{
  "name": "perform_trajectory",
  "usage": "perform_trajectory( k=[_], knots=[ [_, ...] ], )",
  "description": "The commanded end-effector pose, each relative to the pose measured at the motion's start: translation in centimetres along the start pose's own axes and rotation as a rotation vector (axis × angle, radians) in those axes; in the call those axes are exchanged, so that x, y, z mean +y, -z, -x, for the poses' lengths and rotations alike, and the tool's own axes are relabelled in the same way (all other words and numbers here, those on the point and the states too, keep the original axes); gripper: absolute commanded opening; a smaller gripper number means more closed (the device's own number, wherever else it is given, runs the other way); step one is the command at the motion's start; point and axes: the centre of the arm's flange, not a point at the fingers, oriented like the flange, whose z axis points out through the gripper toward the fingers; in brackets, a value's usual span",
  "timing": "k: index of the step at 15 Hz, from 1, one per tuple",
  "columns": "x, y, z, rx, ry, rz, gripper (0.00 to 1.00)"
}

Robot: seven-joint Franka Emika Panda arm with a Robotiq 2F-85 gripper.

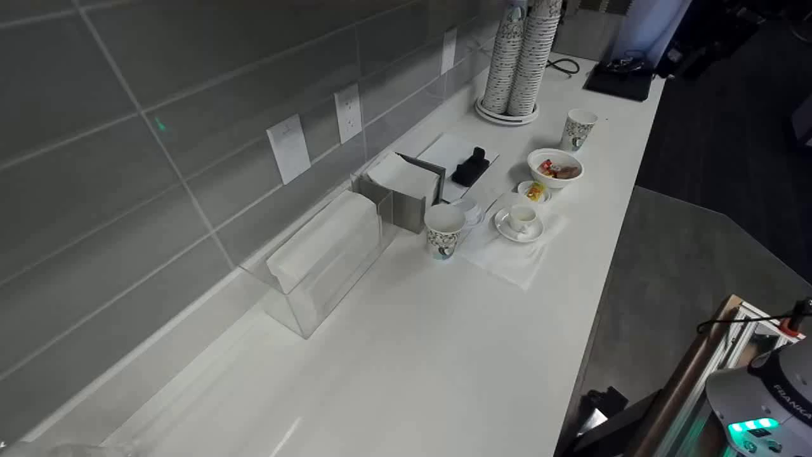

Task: Remove the brown sachet from the white bowl and put it on the saucer.

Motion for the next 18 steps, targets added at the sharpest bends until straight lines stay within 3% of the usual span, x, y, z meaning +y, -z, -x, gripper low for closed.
perform_trajectory(
  k=[1, 16, 18],
  knots=[
    [0.0, 0.0, 0.0, 0.000, 0.000, 0.000, 1.00],
    [0.0, 0.0, 0.0, 0.000, 0.000, 0.000, 1.00],
    [0.3, -0.9, -1.3, 0.011, 0.082, 0.021, 1.00]
  ],
)
